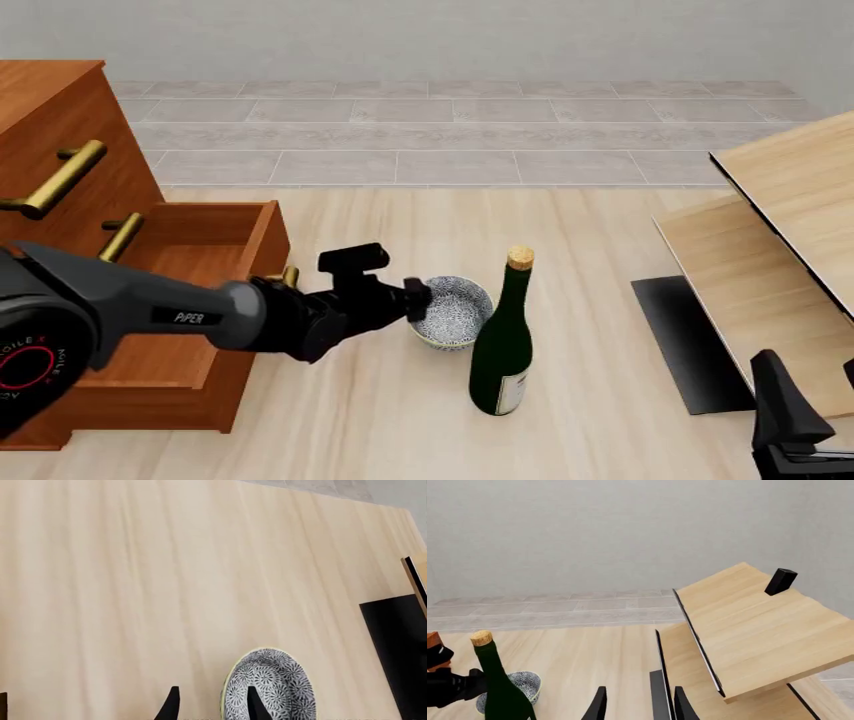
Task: Put the bowl on top of the cabinet.
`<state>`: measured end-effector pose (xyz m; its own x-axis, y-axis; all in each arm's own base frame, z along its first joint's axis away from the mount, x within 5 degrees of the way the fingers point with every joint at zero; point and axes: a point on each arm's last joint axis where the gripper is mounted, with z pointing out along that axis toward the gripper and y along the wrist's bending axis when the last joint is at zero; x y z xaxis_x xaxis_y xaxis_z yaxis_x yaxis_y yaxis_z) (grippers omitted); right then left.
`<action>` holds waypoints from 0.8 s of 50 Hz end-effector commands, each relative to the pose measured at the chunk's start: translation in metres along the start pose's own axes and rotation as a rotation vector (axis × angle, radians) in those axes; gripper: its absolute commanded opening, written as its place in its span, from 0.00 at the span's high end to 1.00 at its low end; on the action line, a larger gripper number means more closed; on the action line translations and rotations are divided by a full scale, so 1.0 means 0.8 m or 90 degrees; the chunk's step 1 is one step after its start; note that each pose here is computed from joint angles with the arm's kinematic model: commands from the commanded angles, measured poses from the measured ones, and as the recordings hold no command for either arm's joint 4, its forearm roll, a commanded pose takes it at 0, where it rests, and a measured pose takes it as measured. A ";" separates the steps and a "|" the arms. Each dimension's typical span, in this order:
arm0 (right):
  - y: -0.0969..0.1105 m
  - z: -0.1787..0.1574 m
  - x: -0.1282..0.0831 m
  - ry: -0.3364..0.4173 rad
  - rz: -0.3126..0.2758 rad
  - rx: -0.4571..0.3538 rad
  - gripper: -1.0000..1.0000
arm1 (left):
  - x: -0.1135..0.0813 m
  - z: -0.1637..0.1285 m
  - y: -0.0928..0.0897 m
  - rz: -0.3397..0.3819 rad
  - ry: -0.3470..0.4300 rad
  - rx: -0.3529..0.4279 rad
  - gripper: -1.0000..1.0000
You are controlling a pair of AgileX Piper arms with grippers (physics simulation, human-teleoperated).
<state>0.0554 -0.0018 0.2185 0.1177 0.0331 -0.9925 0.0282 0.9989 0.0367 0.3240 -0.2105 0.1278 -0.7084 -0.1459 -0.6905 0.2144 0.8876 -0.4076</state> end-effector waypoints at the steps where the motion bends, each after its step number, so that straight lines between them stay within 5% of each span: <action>1: 0.000 0.000 0.001 0.000 0.001 0.001 0.00 | 0.005 0.002 -0.004 0.002 0.004 0.005 0.00; 40: 0.000 0.000 0.001 0.001 0.000 -0.002 0.00 | 0.022 0.008 -0.008 0.003 0.013 0.014 0.00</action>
<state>0.0556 -0.0016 0.2174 0.1159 0.0319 -0.9928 0.0254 0.9991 0.0350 0.3173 -0.2194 0.1156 -0.7203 -0.1328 -0.6809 0.2281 0.8815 -0.4133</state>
